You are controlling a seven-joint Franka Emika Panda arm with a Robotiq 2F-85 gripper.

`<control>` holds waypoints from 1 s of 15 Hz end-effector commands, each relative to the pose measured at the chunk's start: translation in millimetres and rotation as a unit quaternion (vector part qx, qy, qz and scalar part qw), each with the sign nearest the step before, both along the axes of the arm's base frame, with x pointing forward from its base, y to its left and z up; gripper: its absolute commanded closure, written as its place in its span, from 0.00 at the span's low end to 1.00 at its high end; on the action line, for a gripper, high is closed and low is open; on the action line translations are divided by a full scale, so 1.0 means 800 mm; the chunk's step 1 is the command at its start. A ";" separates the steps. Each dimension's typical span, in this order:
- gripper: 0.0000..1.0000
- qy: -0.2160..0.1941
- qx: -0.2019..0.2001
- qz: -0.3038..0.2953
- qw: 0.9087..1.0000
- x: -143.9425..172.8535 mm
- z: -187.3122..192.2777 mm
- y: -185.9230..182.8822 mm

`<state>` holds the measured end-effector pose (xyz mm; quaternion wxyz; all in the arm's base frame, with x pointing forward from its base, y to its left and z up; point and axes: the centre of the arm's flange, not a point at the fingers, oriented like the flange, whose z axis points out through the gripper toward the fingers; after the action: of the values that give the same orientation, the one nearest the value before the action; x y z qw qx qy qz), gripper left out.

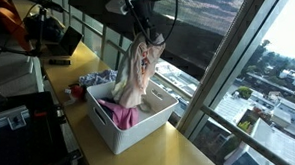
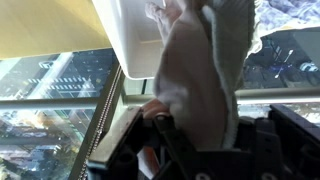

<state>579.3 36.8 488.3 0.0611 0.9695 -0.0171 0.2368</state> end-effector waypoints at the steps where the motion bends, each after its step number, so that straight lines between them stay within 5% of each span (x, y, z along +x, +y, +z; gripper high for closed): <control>1: 1.00 0.006 0.003 0.007 1.000 -0.007 -0.016 0.017; 2: 0.95 0.009 0.003 0.009 1.000 -0.008 -0.022 0.020; 3: 0.74 0.014 0.002 0.009 1.000 -0.008 -0.027 0.022; 6: 0.64 0.021 0.001 0.011 1.000 -0.011 -0.037 0.024; 15: 0.01 0.024 0.004 0.022 0.999 -0.019 -0.039 0.046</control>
<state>569.5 58.4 453.5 0.0590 0.9769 0.0015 0.2055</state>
